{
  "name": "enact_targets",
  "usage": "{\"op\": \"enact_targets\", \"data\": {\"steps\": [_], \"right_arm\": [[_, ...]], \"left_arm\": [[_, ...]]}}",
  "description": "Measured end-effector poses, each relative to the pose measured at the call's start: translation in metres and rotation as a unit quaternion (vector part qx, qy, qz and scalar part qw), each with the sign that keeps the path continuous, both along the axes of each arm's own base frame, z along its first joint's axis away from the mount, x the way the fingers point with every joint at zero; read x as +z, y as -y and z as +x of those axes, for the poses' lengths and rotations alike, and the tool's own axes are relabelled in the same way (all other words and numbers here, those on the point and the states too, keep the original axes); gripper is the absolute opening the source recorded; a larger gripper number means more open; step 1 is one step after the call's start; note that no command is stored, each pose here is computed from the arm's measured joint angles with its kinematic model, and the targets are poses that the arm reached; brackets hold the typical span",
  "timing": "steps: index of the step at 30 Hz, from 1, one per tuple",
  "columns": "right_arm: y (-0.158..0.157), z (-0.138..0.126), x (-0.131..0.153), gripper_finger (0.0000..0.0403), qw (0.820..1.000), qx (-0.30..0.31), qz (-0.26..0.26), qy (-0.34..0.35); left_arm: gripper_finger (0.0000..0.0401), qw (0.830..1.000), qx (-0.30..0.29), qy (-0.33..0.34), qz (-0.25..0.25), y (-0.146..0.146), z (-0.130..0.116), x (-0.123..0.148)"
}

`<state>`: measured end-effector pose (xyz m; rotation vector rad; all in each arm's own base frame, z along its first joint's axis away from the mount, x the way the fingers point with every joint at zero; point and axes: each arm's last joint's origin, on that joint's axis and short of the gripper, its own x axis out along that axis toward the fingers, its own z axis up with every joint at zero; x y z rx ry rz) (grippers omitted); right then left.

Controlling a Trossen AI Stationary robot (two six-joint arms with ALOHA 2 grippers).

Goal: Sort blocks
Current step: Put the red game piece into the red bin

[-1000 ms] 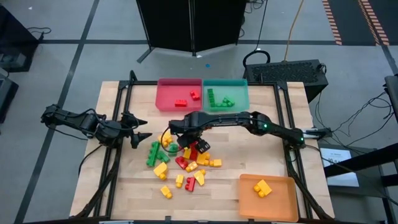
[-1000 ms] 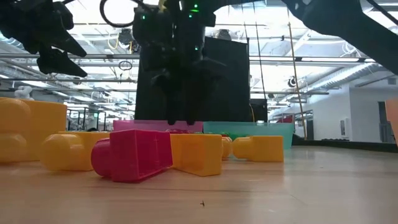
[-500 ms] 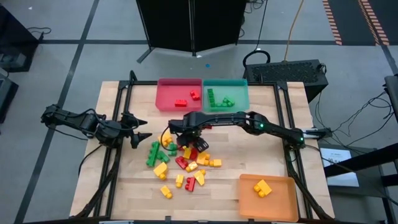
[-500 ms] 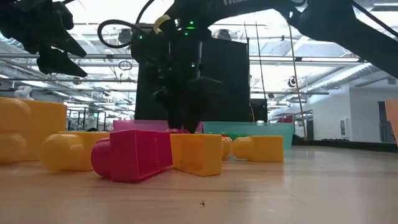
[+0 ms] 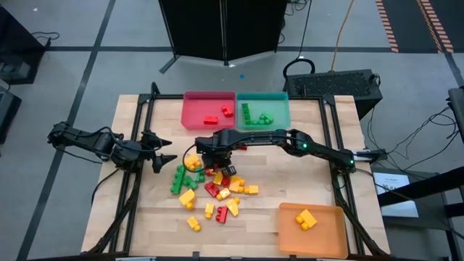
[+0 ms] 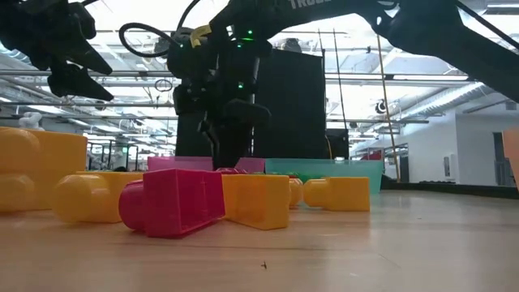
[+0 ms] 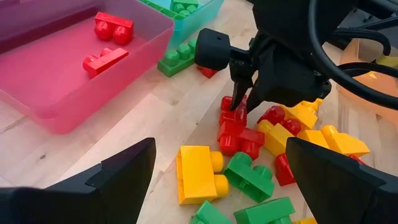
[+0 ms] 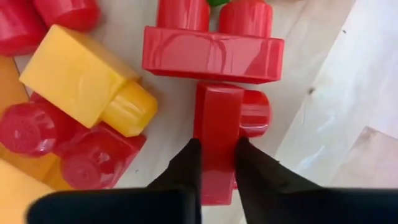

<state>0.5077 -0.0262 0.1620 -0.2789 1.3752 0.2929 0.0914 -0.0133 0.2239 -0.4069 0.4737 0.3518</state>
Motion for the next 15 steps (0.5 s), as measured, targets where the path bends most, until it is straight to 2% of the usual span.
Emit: {"op": "enact_targets", "data": {"steps": [7, 12, 15], "right_arm": [[0.0, -0.002, 0.005, 0.0046, 1.0, -0.025, 0.003, -0.003], [0.006, -0.007, 0.026, 0.0046, 0.999, -0.044, 0.005, 0.014], [0.016, -0.01, 0.045, 0.0046, 0.998, -0.056, -0.014, 0.038]], "left_arm": [[0.0361, 1.0, 0.0, 0.001, 0.0, 0.0, 0.0, 0.0], [0.0361, 1.0, 0.0, 0.001, 0.0, 0.0, 0.0, 0.0], [0.0361, 1.0, 0.0, 0.002, 0.0, 0.0, 0.0, 0.0]]}}
